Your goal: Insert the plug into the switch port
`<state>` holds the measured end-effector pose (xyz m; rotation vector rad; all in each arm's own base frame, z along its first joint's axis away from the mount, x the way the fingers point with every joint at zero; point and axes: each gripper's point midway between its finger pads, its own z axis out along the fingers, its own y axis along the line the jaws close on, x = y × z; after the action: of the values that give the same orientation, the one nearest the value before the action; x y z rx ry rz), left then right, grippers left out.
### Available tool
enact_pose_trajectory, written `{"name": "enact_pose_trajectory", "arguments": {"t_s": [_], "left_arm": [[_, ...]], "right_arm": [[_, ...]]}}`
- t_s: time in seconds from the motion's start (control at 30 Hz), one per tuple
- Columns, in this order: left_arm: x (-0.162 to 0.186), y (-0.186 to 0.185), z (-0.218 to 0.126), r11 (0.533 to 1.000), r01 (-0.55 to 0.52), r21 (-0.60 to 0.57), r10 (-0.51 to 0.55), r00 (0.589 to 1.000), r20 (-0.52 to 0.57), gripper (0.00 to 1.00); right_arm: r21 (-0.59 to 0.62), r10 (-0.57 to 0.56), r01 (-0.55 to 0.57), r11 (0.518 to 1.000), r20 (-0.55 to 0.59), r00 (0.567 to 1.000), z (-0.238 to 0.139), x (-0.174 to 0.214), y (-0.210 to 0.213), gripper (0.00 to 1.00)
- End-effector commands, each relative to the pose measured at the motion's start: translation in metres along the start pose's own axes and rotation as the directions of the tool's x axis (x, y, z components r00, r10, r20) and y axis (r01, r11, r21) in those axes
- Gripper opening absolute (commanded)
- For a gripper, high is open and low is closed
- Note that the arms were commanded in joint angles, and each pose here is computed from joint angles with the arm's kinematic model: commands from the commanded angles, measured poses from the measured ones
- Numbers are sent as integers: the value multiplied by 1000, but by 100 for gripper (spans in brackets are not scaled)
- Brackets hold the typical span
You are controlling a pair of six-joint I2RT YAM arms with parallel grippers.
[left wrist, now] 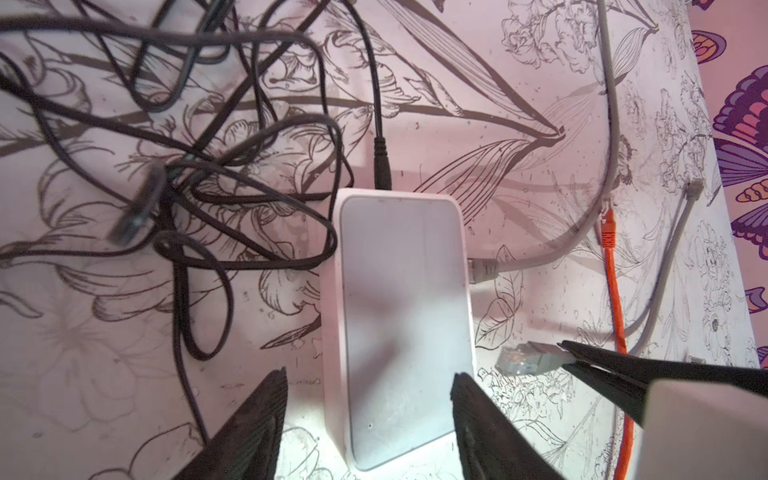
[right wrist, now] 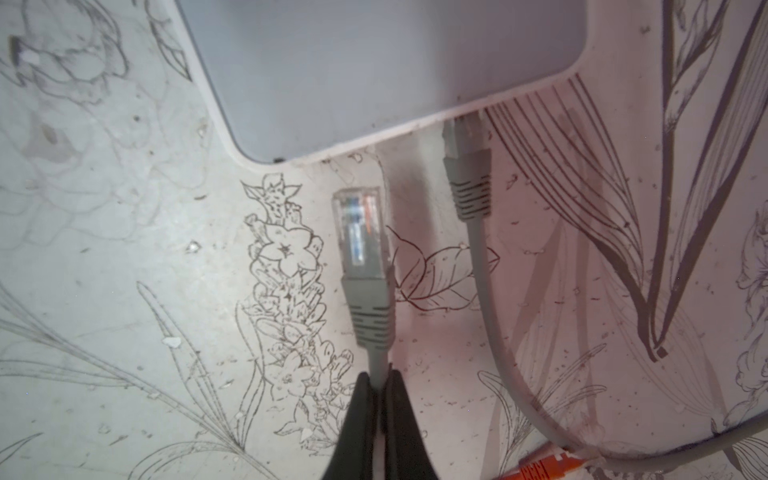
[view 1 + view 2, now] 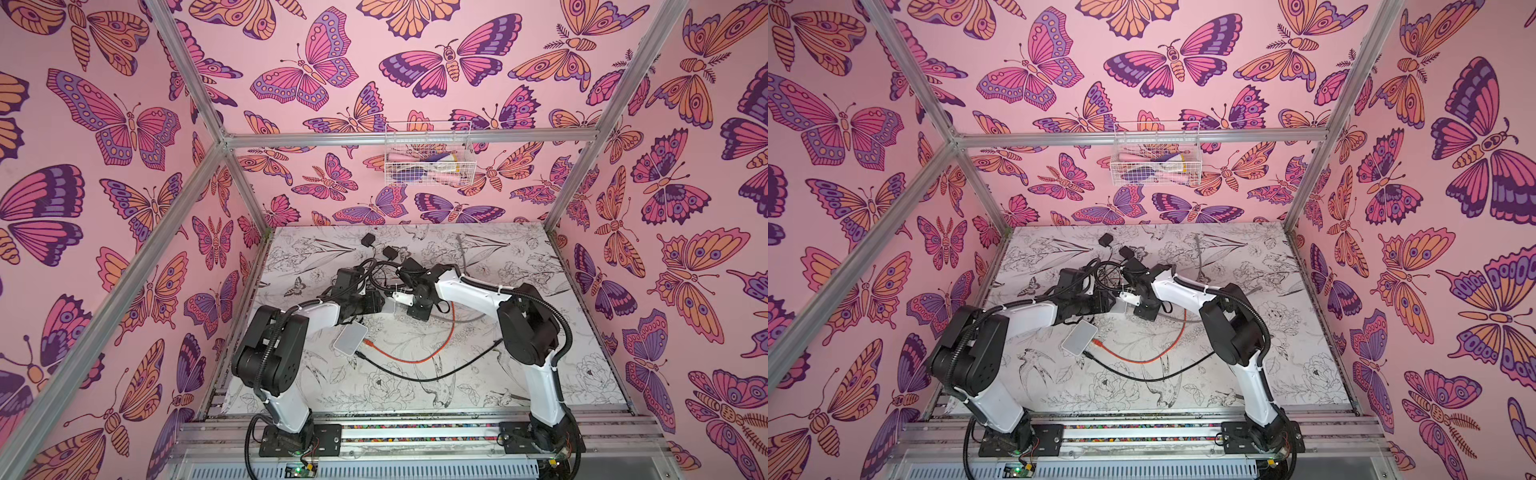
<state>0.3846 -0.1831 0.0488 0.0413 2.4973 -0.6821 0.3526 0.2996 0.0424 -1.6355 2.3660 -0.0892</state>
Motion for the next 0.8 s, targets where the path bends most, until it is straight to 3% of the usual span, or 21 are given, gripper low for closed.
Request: {"name": "enact_pose_trajectory", "arguments": {"t_s": [0.0, 0.23, 0.77], "left_arm": [[-3, 3, 2, 1000, -3, 4, 3, 1000, -5, 63], [-8, -3, 7, 998, 9, 68, -7, 1000, -22, 61], [-5, 0, 29, 996, 33, 89, -26, 997, -72, 54]], "right_arm": [[1, 30, -30, 1000, 17, 999, -9, 0, -8, 0], [-36, 14, -14, 999, 0, 1000, 2, -1, -2, 0], [-97, 23, -27, 995, -36, 999, 20, -3, 7, 0]]}}
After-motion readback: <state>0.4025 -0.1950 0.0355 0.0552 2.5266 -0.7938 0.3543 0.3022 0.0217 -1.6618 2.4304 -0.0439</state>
